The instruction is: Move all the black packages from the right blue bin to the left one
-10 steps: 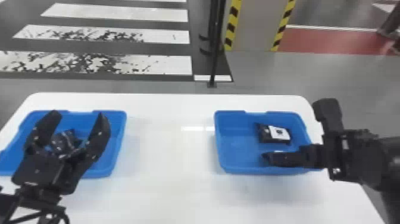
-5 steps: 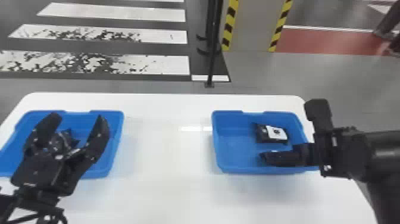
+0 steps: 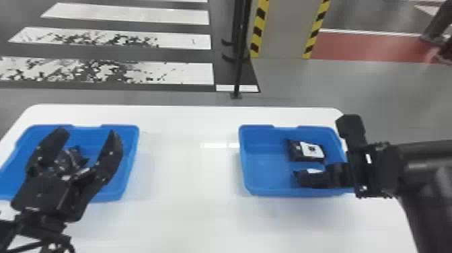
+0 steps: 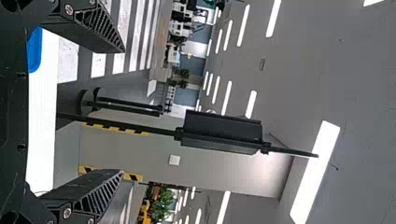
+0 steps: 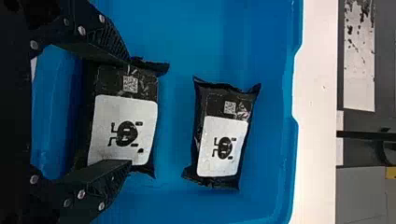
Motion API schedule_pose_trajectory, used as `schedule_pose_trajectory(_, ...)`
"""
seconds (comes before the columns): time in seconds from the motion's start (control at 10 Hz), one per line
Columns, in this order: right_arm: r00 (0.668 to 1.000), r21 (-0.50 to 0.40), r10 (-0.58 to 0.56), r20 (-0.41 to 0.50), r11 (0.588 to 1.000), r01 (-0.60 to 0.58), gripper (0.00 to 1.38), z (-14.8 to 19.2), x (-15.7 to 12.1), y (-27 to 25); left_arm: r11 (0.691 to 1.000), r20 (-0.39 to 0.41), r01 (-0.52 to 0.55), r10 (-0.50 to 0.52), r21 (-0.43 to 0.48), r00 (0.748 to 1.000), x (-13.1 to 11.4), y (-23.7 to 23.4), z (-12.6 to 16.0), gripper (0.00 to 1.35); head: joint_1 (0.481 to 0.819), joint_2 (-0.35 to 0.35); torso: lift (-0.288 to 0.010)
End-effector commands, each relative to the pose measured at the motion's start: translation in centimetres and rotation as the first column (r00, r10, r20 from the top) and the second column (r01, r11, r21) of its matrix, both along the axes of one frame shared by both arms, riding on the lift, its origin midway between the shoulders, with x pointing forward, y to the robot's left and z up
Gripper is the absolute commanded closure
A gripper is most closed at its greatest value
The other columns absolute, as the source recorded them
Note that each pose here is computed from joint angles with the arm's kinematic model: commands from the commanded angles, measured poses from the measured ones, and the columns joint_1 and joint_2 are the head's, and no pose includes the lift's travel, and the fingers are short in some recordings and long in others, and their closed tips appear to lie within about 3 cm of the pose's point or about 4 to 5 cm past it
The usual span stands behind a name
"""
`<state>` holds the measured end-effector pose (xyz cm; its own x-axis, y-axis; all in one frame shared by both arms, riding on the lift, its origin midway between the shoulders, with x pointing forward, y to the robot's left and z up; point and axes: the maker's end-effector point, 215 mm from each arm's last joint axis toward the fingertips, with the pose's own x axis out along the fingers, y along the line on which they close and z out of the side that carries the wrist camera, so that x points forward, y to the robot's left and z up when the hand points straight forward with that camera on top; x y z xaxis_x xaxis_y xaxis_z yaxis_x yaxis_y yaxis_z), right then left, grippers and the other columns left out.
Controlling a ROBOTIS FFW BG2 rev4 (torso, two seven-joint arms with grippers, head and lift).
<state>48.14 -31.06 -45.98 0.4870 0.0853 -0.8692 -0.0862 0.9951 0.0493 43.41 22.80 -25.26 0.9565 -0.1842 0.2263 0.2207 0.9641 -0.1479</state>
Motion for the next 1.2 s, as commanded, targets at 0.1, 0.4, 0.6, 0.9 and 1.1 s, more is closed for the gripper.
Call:
schedule_pose_trajectory(0.1,1.0,-0.002,-0.001,-0.03,1.0,0.001,0.84,-0.9,-0.1,-0.1,1.0,0.003,-0.001,0.001,-0.01,1.0,0.0,0.2,0.1,0.13,0.695,-0.101,-0.14)
schedule_pose_trajectory(0.4,0.999,0.0,0.015,0.037,1.0,-0.015,1.19,-0.1,0.8,0.7,1.0,0.01,-0.005,0.005,-0.02,1.0,-0.1,0.4,0.3,0.13,0.695,-0.096,-0.14)
schedule_pose_trajectory(0.6,0.994,0.049,0.023,0.109,0.998,-0.028,1.18,0.5,1.6,1.7,1.0,0.018,-0.009,0.009,-0.027,1.0,-0.3,0.6,0.5,0.13,0.695,-0.088,-0.14)
schedule_pose_trajectory(0.9,0.932,0.219,0.06,0.358,0.965,-0.146,1.18,5.8,5.5,5.2,0.999,0.072,-0.024,0.025,-0.025,0.997,-0.6,0.9,2.1,0.13,0.695,-0.06,-0.14)
schedule_pose_trajectory(1.1,0.807,0.39,0.073,0.587,0.848,-0.36,1.18,11.7,9.1,10.6,0.999,0.078,-0.009,0.012,-0.035,0.997,-0.6,0.2,2.3,0.13,0.695,-0.012,-0.14)
